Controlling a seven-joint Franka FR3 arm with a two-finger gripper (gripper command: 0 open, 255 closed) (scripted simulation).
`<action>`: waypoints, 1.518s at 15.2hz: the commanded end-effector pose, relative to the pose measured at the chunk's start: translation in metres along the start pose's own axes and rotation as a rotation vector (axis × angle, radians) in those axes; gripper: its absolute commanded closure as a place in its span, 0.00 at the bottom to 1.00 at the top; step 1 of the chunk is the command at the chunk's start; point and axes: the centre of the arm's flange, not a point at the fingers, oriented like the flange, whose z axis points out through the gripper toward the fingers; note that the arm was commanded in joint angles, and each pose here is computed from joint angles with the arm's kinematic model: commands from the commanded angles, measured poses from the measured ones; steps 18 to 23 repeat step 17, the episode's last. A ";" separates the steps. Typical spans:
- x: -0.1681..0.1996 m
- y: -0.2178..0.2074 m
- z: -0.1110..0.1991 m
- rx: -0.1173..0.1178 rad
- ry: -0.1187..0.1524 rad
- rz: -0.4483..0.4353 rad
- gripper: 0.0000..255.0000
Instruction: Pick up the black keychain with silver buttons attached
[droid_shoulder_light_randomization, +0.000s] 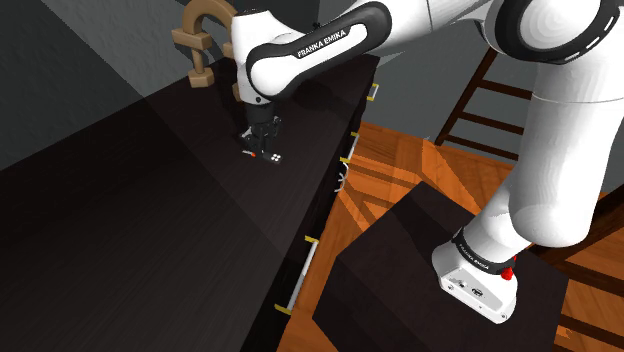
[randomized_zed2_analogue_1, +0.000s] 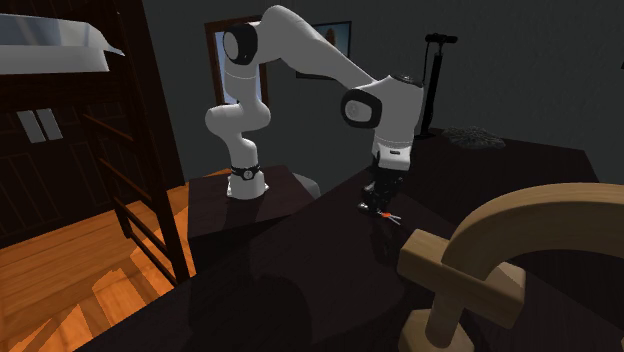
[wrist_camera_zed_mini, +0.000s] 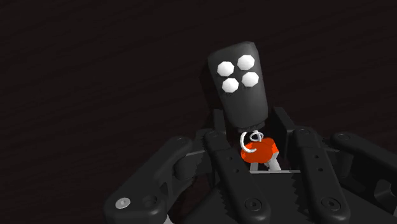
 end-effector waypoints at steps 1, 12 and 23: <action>-0.001 0.000 -0.005 0.000 0.000 0.000 1.00; -0.006 0.000 -0.063 0.000 0.000 0.000 1.00; -0.007 0.000 -0.080 0.000 0.000 0.000 1.00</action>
